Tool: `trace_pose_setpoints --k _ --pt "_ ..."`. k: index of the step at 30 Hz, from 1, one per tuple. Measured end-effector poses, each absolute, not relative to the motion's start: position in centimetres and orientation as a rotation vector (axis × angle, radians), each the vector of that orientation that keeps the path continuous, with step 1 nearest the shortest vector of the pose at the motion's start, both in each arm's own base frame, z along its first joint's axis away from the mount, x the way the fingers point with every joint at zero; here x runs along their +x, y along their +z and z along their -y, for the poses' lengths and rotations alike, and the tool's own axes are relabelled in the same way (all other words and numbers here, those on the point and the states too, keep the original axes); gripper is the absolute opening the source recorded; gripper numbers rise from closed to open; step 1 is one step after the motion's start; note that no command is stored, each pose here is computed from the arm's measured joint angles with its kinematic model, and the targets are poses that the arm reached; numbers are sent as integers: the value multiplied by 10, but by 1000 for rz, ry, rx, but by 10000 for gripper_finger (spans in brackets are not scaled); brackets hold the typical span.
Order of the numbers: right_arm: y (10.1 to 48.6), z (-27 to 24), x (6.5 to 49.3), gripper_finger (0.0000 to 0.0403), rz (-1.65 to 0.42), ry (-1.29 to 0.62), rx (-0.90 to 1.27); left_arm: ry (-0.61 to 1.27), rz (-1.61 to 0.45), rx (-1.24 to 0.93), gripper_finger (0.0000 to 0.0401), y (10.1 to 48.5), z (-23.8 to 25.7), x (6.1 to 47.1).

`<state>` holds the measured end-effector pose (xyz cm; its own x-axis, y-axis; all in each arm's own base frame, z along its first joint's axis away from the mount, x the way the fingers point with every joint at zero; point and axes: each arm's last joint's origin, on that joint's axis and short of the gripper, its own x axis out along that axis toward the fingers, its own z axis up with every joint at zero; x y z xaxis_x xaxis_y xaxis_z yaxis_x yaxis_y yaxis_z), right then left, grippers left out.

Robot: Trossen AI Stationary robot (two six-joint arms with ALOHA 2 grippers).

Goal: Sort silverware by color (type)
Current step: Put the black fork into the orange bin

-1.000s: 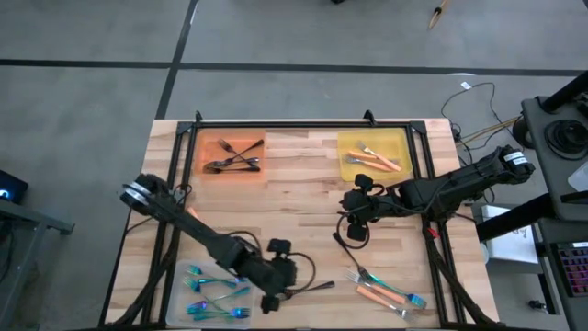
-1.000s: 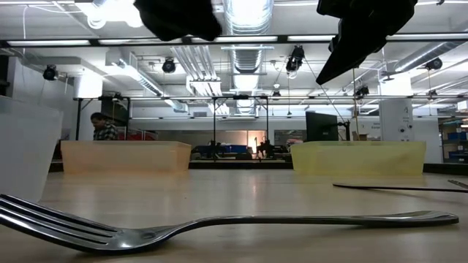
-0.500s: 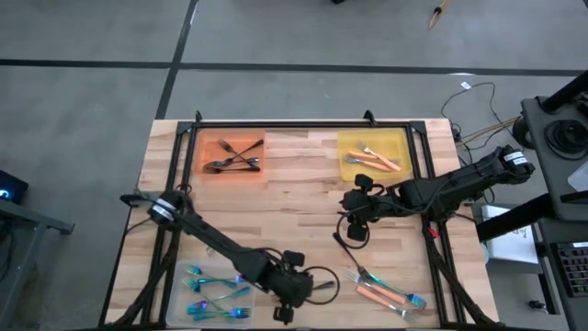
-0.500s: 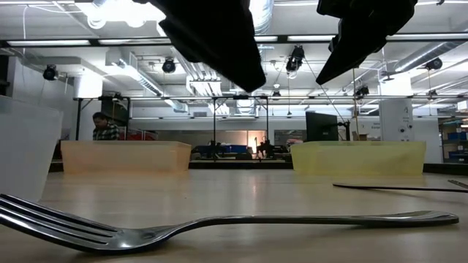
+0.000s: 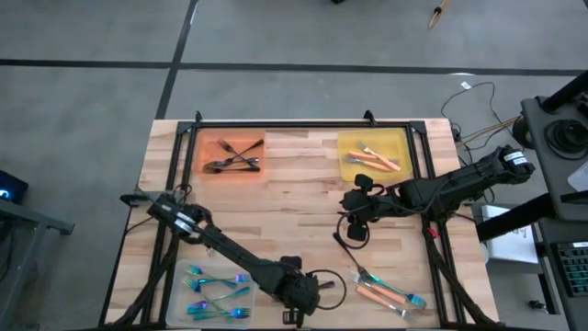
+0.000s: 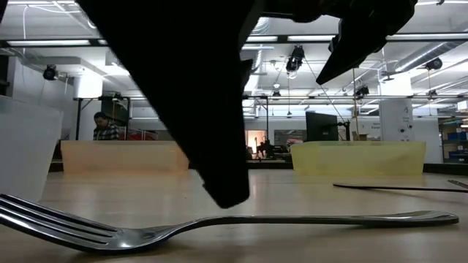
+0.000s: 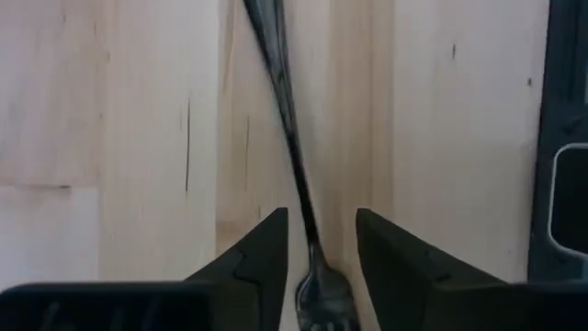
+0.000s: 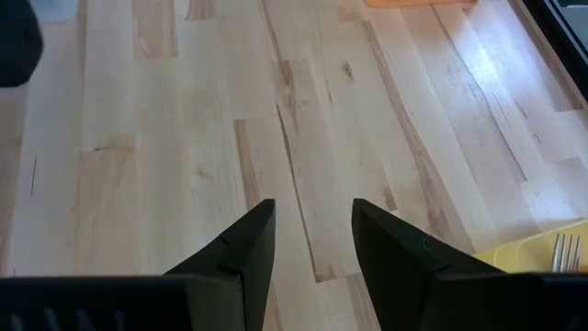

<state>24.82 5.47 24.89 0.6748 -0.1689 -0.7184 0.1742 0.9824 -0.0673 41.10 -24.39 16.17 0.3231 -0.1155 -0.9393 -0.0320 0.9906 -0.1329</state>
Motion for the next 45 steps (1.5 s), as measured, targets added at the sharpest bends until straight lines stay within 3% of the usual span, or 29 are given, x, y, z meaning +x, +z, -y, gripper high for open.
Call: trace_pose_setpoints --k 7,14,18,25,33,40,45 --pt "249 -55 248 137 -807 -193 7 -6 -1288 -95 155 154 249 422" --pt "249 -55 248 137 -807 -193 7 48 -1382 -62 157 142 251 436" --pt "249 -55 248 137 -807 -193 7 68 -1445 -31 124 142 248 442" --pt "249 -55 249 137 -802 -193 9 22 -1493 -48 10 139 236 446" --pt "249 -55 249 137 -800 -192 9 42 -1465 -37 3 150 234 447" --pt "249 -55 249 137 -800 -192 10 122 -1391 0 1 203 230 430" --pt "249 -55 249 137 -800 -192 9 229 -1457 116 1 213 221 415"
